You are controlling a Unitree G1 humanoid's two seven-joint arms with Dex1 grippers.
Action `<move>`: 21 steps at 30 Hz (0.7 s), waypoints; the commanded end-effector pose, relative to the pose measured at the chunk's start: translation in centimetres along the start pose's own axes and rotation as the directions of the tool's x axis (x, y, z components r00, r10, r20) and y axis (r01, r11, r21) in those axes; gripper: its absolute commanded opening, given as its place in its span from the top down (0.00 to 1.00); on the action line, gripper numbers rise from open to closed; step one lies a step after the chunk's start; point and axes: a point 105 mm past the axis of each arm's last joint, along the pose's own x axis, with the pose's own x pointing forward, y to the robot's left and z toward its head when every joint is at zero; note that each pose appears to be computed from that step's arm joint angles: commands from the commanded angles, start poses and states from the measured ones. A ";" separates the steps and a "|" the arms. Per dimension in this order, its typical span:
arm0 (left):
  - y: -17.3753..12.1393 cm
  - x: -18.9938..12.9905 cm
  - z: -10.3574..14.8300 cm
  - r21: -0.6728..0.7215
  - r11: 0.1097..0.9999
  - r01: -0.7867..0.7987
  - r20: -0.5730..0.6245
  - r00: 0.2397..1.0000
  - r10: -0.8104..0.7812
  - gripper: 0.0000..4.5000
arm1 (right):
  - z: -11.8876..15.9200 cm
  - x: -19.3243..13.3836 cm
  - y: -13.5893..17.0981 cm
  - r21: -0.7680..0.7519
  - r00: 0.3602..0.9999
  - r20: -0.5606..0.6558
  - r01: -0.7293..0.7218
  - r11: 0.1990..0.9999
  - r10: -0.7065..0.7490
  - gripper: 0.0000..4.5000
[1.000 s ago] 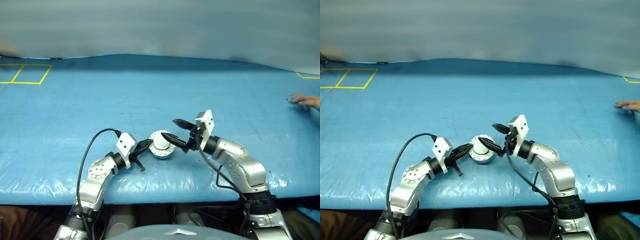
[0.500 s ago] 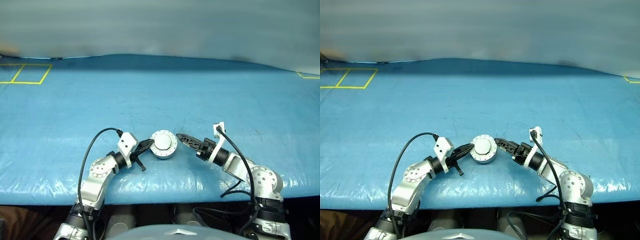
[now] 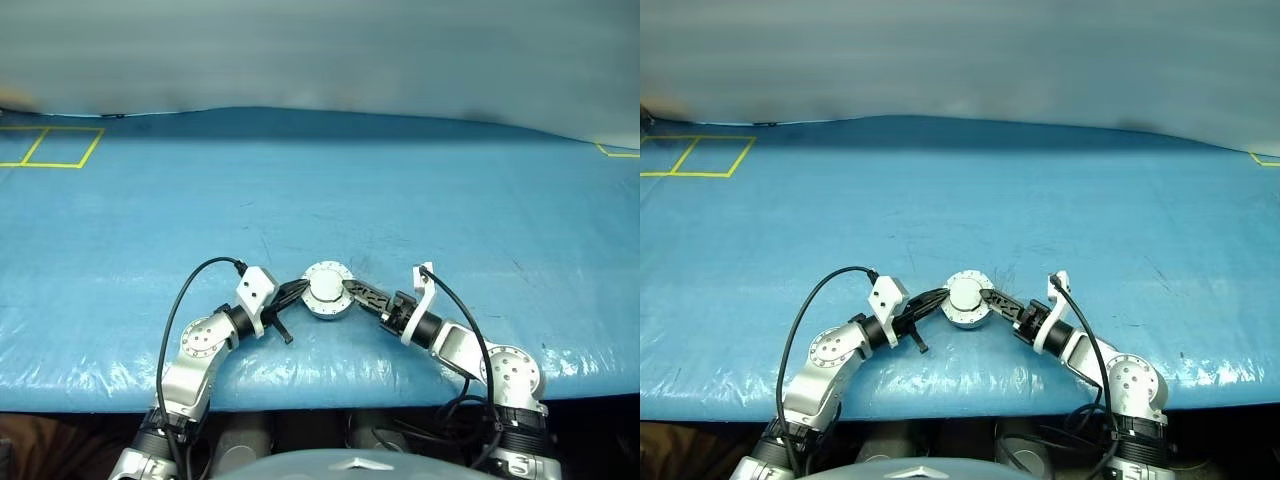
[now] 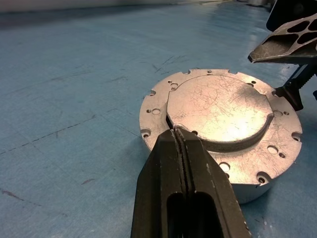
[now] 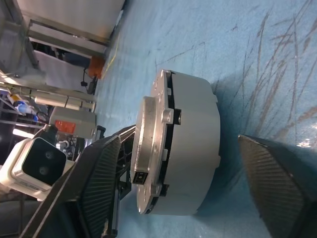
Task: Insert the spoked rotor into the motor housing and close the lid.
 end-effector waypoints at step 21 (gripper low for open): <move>2.0 -0.5 1.8 -0.277 0.945 -0.175 0.161 0.961 0.225 1.00 | 2.7 0.0 0.2 0.082 0.989 0.148 -0.041 0.996 0.028 0.73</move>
